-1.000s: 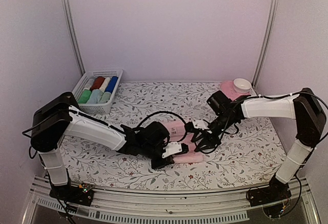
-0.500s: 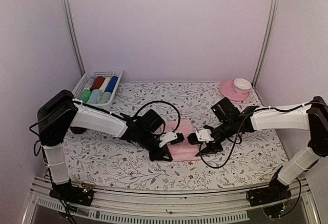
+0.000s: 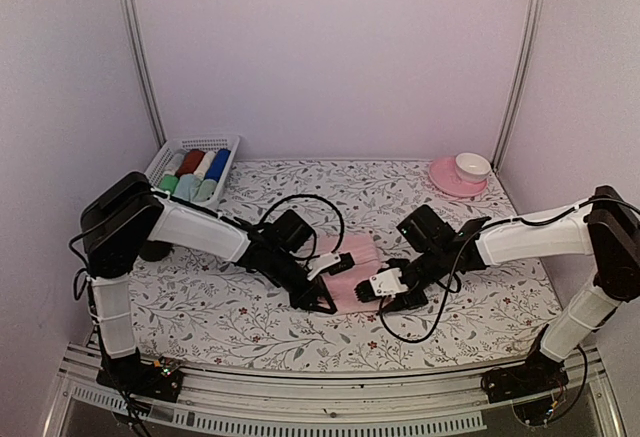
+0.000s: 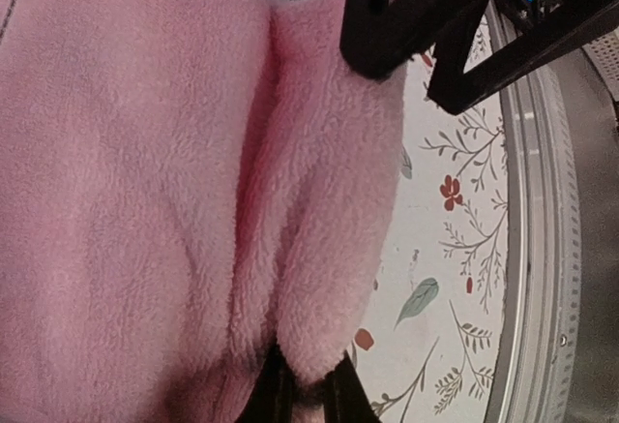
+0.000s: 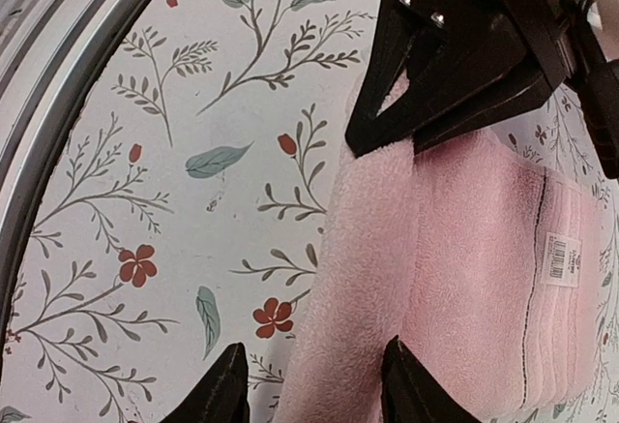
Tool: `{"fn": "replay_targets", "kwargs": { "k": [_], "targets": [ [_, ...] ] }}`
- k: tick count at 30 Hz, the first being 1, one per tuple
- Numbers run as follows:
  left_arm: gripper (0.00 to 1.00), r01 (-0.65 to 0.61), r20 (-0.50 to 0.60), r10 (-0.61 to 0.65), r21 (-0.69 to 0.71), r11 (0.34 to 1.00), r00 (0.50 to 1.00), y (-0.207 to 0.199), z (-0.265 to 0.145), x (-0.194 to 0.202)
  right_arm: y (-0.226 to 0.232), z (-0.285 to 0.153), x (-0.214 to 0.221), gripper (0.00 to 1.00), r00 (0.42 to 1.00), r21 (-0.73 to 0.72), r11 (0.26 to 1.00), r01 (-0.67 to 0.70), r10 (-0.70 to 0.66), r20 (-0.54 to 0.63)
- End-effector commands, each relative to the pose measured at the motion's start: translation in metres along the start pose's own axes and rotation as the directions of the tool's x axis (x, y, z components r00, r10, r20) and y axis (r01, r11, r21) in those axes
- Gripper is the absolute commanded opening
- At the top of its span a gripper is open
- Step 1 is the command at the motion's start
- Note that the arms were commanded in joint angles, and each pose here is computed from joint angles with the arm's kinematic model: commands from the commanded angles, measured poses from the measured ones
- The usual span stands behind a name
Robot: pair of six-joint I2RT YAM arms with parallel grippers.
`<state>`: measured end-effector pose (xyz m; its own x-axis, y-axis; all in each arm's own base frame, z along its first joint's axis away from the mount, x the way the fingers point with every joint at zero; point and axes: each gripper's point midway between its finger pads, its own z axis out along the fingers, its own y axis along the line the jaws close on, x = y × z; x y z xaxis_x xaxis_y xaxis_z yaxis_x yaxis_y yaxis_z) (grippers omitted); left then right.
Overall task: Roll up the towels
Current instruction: Roll the towel at the center of the board.
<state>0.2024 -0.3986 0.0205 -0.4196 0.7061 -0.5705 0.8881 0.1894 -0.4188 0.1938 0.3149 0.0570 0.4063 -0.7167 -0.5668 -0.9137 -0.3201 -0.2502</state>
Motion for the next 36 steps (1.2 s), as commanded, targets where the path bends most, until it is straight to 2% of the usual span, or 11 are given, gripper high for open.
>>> {"fn": "replay_targets", "kwargs": {
  "k": [1,14,17,21,25,29,36],
  "targets": [
    [0.00,0.079,-0.063,-0.079,-0.011,0.997,0.995,0.013,0.008,0.024,-0.001,0.010,0.010,0.44,0.999,0.011,1.000,0.004,-0.003,-0.045],
    [0.02,0.098,-0.067,-0.097,0.004,0.995,0.993,0.015,0.006,0.029,-0.019,0.025,0.035,0.24,0.987,0.086,0.995,-0.043,0.056,-0.154],
    [0.10,0.094,-0.055,-0.095,-0.008,0.995,0.994,0.016,0.001,0.024,-0.017,0.029,0.040,0.20,0.983,0.076,0.996,-0.055,0.067,-0.171],
    [0.33,0.068,-0.002,-0.068,-0.061,0.996,0.998,0.017,-0.013,0.006,-0.008,0.031,0.038,0.11,0.983,0.013,0.997,-0.081,0.082,-0.166],
    [0.48,-0.029,0.080,0.042,-0.167,0.986,0.996,0.008,-0.039,-0.024,0.000,0.028,0.026,0.07,0.988,-0.061,0.993,-0.103,0.095,-0.123],
    [0.56,-0.173,0.122,0.220,-0.310,0.935,0.968,-0.006,-0.057,-0.040,0.008,0.023,0.016,0.07,0.987,-0.157,0.976,-0.149,0.137,-0.086],
    [0.59,-0.367,0.106,0.465,-0.473,0.801,0.879,-0.035,-0.057,-0.037,0.008,0.013,0.002,0.07,0.950,-0.359,0.884,-0.301,0.312,-0.028]
  ]
}}
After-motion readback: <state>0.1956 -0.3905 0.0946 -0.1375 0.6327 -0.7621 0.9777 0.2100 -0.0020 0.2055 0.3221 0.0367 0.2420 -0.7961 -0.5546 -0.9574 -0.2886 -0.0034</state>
